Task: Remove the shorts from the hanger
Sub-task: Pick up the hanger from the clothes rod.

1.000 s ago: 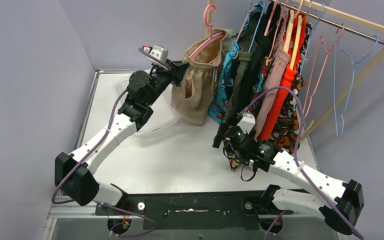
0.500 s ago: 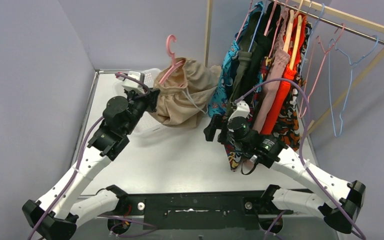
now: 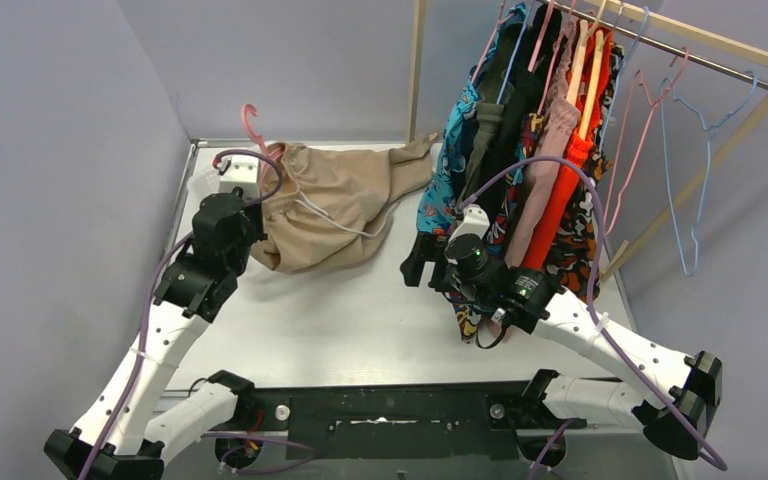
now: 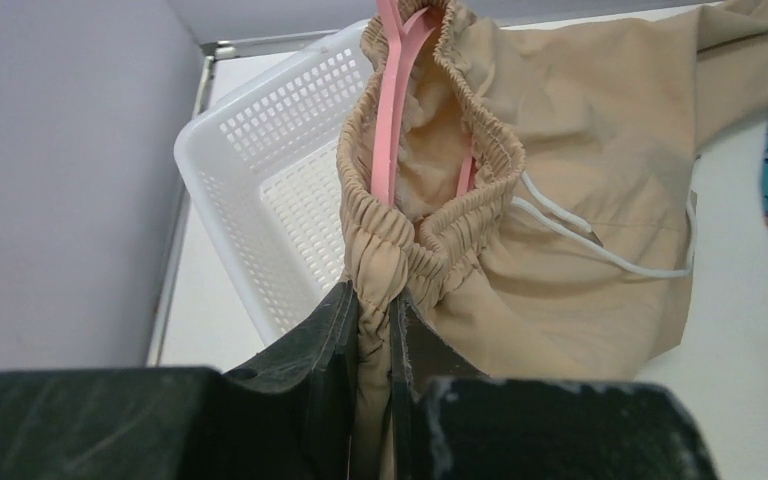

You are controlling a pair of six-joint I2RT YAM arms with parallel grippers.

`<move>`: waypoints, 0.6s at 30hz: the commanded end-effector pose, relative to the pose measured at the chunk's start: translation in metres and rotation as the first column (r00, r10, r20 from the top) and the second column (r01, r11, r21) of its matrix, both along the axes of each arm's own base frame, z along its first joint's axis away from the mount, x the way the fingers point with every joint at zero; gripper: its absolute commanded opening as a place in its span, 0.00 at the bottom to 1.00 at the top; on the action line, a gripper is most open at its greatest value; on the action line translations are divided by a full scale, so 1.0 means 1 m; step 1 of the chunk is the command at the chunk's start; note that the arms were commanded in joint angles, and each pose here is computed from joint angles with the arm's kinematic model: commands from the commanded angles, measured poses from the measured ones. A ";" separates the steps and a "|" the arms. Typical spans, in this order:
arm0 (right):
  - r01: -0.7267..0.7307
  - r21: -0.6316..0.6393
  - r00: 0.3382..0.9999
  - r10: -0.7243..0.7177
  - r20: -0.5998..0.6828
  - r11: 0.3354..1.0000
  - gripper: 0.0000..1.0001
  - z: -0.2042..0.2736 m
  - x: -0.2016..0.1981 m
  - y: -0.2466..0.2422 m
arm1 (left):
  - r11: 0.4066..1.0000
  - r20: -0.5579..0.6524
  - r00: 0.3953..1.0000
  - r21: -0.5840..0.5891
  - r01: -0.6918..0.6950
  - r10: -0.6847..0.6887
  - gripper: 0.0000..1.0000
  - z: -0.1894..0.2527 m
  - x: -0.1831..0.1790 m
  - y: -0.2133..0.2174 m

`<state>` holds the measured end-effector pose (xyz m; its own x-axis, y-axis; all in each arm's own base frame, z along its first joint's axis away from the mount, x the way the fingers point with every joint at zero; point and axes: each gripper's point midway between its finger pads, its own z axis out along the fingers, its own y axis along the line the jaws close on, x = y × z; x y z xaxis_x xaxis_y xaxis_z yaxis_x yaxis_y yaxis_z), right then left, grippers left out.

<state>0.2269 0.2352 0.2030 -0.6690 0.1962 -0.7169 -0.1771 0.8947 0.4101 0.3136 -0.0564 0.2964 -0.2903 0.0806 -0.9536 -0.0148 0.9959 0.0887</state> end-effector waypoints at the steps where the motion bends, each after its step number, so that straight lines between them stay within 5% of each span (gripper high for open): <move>1: 0.020 0.057 0.999 -0.022 0.039 0.998 0.98 0.017 0.004 0.003 | 0.971 0.039 0.987 0.175 -0.161 0.157 0.00 0.032 -0.015 0.051; 3: 0.030 0.056 0.999 -0.033 0.040 0.998 0.98 0.017 0.003 0.000 | 0.981 0.041 0.993 0.159 -0.115 0.110 0.00 0.037 -0.016 0.044; 8: 0.048 0.060 0.997 -0.051 0.053 0.997 0.97 0.018 0.004 -0.004 | 0.963 0.137 0.953 0.005 0.271 -0.269 0.00 0.063 -0.020 -0.029; 13: 0.052 0.076 0.995 -0.058 0.076 0.996 0.98 0.028 0.006 -0.004 | 0.782 0.242 0.792 -0.160 0.602 -0.560 0.00 0.095 -0.044 -0.099; 18: -0.004 0.152 0.989 -0.019 0.147 0.988 0.98 0.066 0.009 0.007 | 0.664 0.302 0.700 -0.227 0.712 -0.647 0.00 0.116 -0.072 -0.120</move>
<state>0.2277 0.2313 0.2147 -0.6440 0.2384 -0.7269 -0.1656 0.8842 0.4367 0.2773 -0.1404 0.3362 -0.2370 0.0274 -0.9711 0.4855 0.8692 -0.0939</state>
